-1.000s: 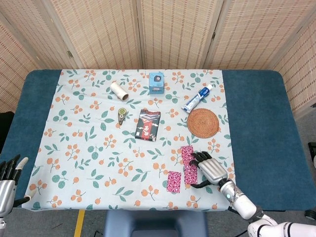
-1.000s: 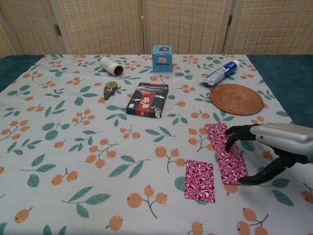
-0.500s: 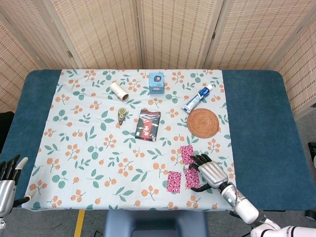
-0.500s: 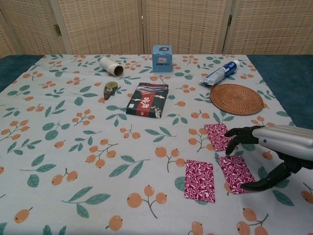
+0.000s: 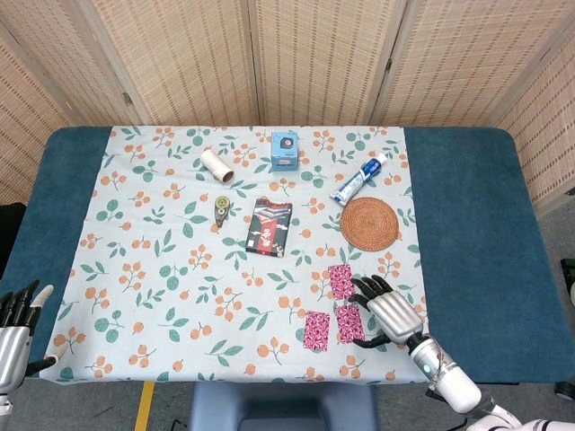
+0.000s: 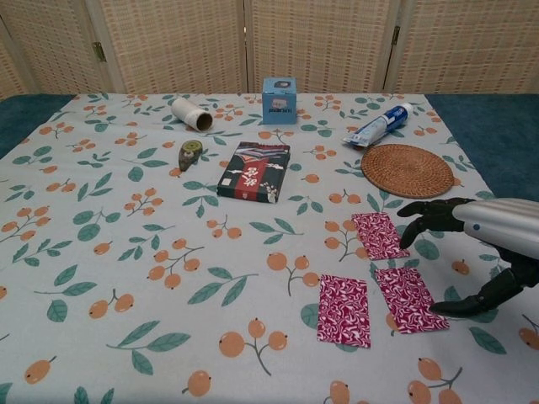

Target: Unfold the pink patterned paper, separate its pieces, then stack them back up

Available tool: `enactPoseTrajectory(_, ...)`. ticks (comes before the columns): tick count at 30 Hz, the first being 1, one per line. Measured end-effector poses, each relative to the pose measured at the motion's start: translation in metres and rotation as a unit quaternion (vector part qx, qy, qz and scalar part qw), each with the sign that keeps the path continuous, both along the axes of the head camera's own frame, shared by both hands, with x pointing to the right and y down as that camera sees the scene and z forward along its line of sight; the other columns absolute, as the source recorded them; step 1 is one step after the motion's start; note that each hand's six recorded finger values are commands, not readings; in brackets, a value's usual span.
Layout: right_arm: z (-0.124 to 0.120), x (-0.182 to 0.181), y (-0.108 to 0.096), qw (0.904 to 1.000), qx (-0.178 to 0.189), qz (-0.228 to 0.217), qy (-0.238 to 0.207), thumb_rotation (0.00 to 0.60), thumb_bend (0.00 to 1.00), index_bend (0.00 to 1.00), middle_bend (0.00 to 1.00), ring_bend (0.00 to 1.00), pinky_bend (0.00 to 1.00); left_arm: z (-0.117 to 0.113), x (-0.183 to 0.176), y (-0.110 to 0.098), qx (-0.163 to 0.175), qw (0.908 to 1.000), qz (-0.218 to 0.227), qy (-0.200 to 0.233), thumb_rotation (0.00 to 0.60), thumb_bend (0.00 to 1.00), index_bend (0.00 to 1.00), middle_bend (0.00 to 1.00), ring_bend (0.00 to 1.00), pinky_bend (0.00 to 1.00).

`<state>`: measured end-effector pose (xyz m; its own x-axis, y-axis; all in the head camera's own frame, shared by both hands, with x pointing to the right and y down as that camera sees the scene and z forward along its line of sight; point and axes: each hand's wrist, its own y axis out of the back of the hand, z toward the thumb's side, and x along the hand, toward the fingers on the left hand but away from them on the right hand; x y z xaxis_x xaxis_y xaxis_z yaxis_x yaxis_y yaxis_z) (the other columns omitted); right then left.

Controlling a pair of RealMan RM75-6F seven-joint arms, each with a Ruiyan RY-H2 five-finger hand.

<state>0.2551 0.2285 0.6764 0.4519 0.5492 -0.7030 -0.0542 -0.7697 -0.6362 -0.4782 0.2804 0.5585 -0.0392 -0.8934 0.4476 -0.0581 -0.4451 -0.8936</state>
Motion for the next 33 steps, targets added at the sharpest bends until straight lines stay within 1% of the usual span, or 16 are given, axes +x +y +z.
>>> enactPoseTrajectory(6,0.001,-0.005,0.007,0.9999,-0.001,-0.015,-0.001,0.419,0.22,0.17,0.08,0.00,0.00,0.000,0.002,0.000,0.000,1.0000,0.002,0.000,0.600,0.23,0.12,0.03,0.09,0.00)
enactPoseTrajectory(12,0.003,-0.014,0.009,0.9997,0.000,-0.025,-0.004,0.421,0.23,0.16,0.07,0.00,0.00,0.000,0.001,0.001,-0.001,1.0000,0.000,0.000,0.600,0.23,0.12,0.03,0.09,0.00)
enactPoseTrajectory(20,0.007,-0.019,0.007,0.9998,-0.006,-0.019,-0.004,0.422,0.23,0.16,0.07,0.00,0.00,0.000,0.001,0.001,-0.002,1.0000,0.001,0.001,0.600,0.23,0.12,0.03,0.09,0.00)
enactPoseTrajectory(23,0.008,-0.021,0.001,0.9999,-0.004,-0.013,-0.006,0.422,0.23,0.16,0.07,0.00,0.00,0.000,0.001,0.001,-0.002,1.0000,0.001,0.000,0.600,0.23,0.12,0.03,0.09,0.00)
enactPoseTrajectory(27,0.009,-0.024,-0.014,1.0000,0.001,0.000,-0.008,0.424,0.23,0.16,0.07,0.00,0.00,0.000,0.000,0.002,-0.002,1.0000,0.000,0.000,0.600,0.23,0.12,0.03,0.09,0.00)
enactPoseTrajectory(33,0.016,-0.026,-0.036,0.9999,0.010,0.006,0.007,0.421,0.22,0.16,0.07,0.00,0.00,0.000,-0.001,0.003,-0.003,1.0000,-0.001,0.000,0.600,0.23,0.12,0.03,0.09,0.00)
